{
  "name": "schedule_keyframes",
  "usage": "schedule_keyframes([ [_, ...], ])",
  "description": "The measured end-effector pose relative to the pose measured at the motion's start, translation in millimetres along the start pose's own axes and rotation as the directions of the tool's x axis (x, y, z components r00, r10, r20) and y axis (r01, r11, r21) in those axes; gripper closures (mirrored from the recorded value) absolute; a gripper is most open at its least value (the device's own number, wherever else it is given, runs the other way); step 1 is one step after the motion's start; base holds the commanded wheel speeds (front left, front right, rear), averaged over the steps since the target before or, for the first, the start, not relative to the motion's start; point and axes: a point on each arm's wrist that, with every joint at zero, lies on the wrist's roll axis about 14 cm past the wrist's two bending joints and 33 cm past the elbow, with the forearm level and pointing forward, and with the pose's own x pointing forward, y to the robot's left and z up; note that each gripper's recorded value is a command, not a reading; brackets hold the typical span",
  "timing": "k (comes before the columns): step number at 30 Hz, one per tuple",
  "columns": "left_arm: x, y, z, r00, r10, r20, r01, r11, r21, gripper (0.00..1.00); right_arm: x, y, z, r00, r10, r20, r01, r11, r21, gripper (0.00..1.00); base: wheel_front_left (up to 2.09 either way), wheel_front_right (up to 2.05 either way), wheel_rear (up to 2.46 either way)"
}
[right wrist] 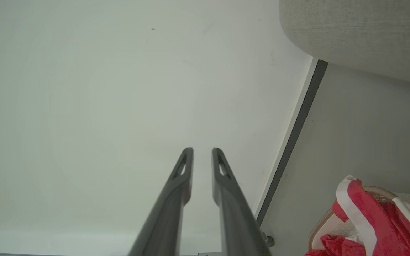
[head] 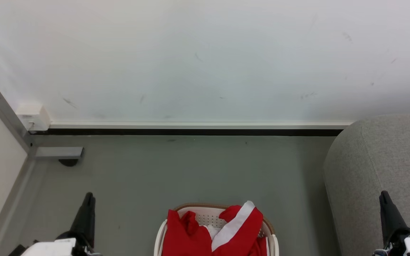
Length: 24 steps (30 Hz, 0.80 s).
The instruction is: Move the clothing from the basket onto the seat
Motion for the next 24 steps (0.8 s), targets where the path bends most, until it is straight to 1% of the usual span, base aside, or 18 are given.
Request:
schedule_keyframes([
  [5,-11.9,25.9,-2.6,0.997,0.076,0.001,-0.076,0.997,-0.013,0.0,-11.3,-24.9,-5.0,0.997,-0.072,-0.003,0.072,0.997,0.016,0.0,0.0,0.0,0.0],
  [11,-10.6,20.6,-2.5,0.998,0.059,0.017,-0.059,0.998,-0.009,0.0,-9.7,-18.9,-12.2,0.999,-0.053,-0.006,0.053,0.998,0.013,0.0,0.0,0.0,0.0],
  [14,-9.4,16.1,-3.3,0.999,0.046,0.021,-0.046,0.999,0.01,0.0,-8.7,-15.3,-15.7,0.999,-0.042,-0.009,0.042,0.999,0.012,0.0,0.0,0.0,0.0],
  [19,-7.7,9.1,-3.4,0.999,0.026,0.025,-0.027,0.997,0.078,0.0,-7.6,-10.0,-17.5,1.0,-0.026,-0.002,0.026,1.0,-0.017,0.0,0.0,0.0,0.0],
  [24,-6.6,3.0,-3.8,1.0,0.007,0.028,-0.012,0.987,0.16,0.0,-6.8,-6.2,-22.3,1.0,-0.015,-0.009,0.014,0.996,-0.088,0.0,0.0,0.0,0.0],
])
